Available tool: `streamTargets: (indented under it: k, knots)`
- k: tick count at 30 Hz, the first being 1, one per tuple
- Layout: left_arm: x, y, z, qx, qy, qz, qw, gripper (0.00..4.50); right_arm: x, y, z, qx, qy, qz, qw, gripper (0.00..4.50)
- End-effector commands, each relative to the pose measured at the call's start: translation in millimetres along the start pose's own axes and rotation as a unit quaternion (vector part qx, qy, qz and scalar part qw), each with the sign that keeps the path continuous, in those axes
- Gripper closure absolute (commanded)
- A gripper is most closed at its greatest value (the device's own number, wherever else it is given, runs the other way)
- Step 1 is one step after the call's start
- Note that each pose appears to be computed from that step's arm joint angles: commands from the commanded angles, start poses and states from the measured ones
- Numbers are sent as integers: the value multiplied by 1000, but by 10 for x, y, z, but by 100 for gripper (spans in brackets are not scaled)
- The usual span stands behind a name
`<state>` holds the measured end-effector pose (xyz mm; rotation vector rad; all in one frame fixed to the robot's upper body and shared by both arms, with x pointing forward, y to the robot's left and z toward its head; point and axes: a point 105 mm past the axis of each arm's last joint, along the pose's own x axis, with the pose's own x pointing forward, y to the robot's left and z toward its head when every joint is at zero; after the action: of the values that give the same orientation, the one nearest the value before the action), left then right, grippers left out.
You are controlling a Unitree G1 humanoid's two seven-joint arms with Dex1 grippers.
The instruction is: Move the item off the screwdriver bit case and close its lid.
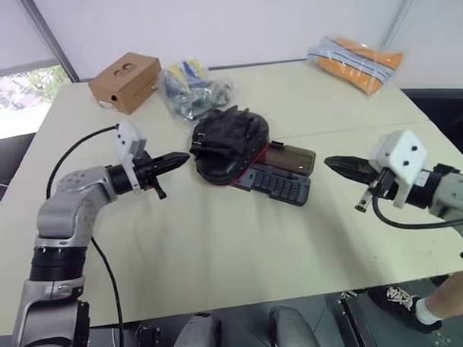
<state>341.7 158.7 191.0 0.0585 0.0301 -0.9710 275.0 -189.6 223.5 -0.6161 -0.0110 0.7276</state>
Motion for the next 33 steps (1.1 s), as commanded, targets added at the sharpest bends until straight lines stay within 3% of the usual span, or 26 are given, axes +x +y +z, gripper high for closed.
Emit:
streamTargets:
  k: [1, 33]
  knots:
    - [-48, -14, 204, 15, -29, -4, 999, 450, -32, -31, 141, -26, -15, -1, 1000, 447]
    - [-2, -42, 266, -23, -29, -6, 999, 450, 1, -13, 178, -18, -28, -6, 999, 447]
